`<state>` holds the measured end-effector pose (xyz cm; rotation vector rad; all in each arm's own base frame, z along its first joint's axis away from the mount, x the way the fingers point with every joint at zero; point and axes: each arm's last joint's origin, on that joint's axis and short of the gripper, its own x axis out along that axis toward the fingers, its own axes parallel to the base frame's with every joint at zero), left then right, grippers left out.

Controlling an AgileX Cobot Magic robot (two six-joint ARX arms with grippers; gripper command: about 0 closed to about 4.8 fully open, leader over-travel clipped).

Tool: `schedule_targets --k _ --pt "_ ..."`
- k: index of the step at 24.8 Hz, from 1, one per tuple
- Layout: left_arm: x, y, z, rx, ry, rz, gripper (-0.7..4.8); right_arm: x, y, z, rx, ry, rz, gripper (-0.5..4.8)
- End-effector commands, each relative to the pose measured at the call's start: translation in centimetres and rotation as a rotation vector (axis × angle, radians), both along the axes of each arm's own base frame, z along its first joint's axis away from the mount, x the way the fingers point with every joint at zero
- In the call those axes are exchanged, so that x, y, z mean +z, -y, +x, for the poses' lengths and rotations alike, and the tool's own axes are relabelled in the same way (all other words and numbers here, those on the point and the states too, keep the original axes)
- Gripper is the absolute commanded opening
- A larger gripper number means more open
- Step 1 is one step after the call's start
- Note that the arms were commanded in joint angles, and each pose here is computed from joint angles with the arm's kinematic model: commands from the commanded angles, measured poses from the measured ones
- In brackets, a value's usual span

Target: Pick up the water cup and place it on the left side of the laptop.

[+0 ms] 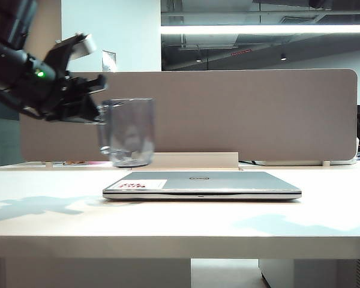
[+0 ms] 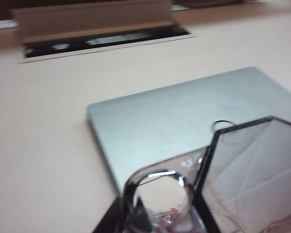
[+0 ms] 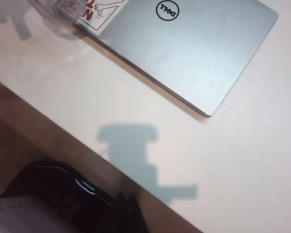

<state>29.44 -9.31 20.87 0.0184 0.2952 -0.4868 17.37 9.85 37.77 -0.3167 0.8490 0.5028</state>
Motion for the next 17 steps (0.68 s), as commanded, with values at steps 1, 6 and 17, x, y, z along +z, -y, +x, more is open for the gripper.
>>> schedule_targets --k 1,6,17 --pt "0.4 -1.6 0.5 0.117 0.016 0.011 -0.06 0.1 0.1 -0.1 -0.01 0.003 0.006 -0.06" --pt "0.4 -3.4 1.0 0.263 0.022 0.038 -0.06 0.1 0.1 -0.1 -0.01 0.003 0.006 -0.06" --pt "-0.8 -3.9 3.4 0.345 0.0 0.063 -0.06 0.1 0.0 -0.1 -0.012 0.004 0.008 -0.06"
